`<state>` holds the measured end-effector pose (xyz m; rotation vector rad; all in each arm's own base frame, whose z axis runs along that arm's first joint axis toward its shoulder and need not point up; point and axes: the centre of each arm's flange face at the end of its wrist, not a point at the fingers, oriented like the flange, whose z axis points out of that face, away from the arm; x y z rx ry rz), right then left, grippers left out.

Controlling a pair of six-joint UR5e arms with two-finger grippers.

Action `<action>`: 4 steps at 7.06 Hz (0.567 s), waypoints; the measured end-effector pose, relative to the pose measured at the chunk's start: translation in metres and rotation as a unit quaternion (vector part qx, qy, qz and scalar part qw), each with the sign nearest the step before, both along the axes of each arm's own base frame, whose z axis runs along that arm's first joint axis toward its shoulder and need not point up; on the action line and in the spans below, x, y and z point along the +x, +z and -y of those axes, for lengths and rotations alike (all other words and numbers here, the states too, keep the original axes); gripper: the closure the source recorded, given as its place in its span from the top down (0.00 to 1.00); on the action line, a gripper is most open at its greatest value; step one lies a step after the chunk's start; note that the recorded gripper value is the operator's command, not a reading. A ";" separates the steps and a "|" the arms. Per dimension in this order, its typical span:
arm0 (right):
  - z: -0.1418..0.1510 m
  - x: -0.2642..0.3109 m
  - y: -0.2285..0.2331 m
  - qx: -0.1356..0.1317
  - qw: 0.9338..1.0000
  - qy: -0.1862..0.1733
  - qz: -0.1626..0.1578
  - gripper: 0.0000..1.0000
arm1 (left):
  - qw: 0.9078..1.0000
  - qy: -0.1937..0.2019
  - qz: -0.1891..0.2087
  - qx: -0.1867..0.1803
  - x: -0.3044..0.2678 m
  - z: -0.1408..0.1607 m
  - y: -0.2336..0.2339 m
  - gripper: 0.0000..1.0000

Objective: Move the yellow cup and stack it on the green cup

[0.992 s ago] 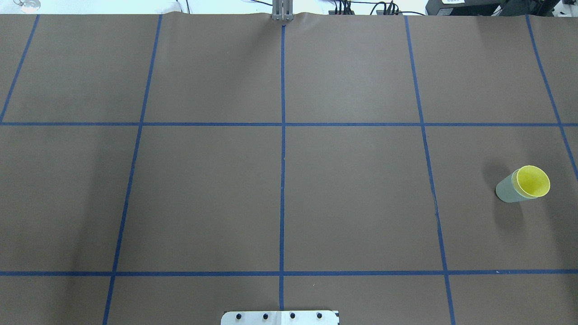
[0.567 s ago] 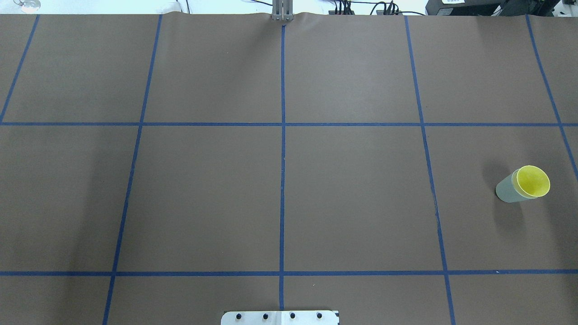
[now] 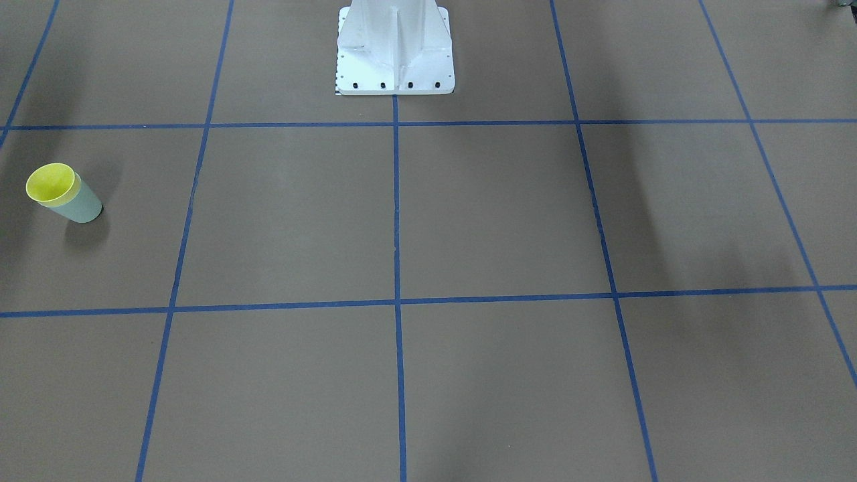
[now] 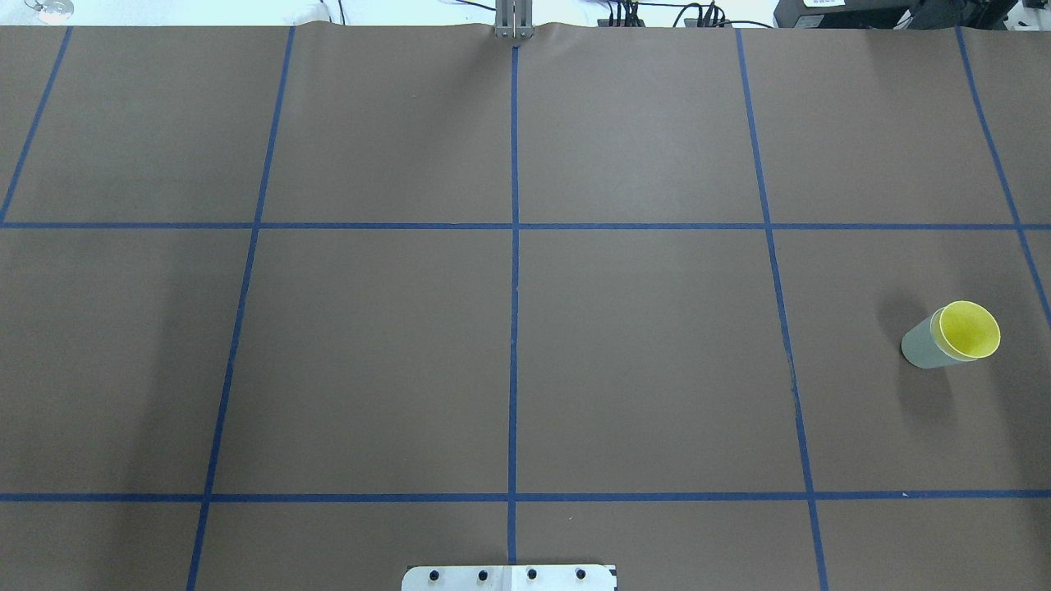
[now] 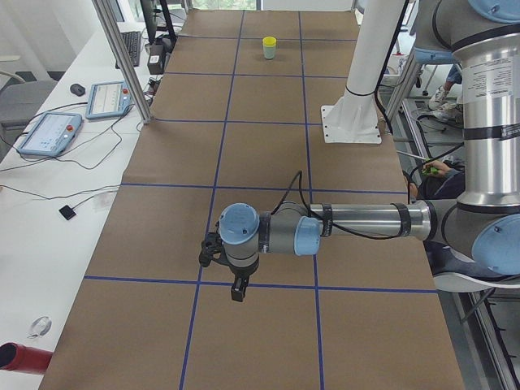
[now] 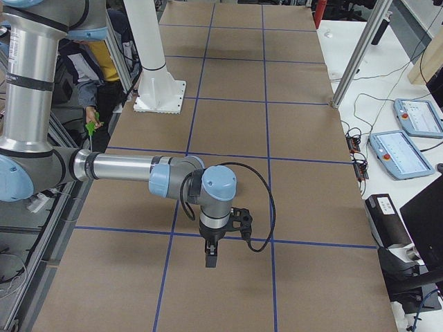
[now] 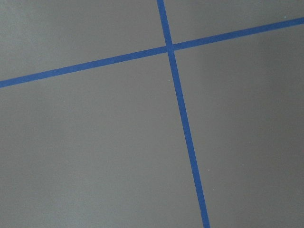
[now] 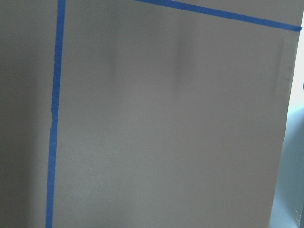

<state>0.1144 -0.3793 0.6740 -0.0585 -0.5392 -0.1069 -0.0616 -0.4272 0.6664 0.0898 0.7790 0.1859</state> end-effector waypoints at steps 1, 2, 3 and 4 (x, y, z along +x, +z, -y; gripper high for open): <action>0.000 0.000 0.000 0.000 1.000 0.000 0.000 1.00 | 1.000 0.000 0.000 -0.003 0.000 -0.004 0.003 1.00; 0.000 0.000 0.000 0.001 1.000 0.000 0.000 1.00 | 1.000 0.000 0.000 -0.004 0.000 -0.006 0.004 1.00; 0.000 0.000 0.000 0.001 1.000 -0.001 0.000 1.00 | 1.000 0.000 0.000 -0.005 0.000 -0.008 0.005 1.00; 0.000 0.000 0.000 0.001 1.000 -0.001 0.000 1.00 | 1.000 0.001 0.000 -0.005 0.000 -0.008 0.005 1.00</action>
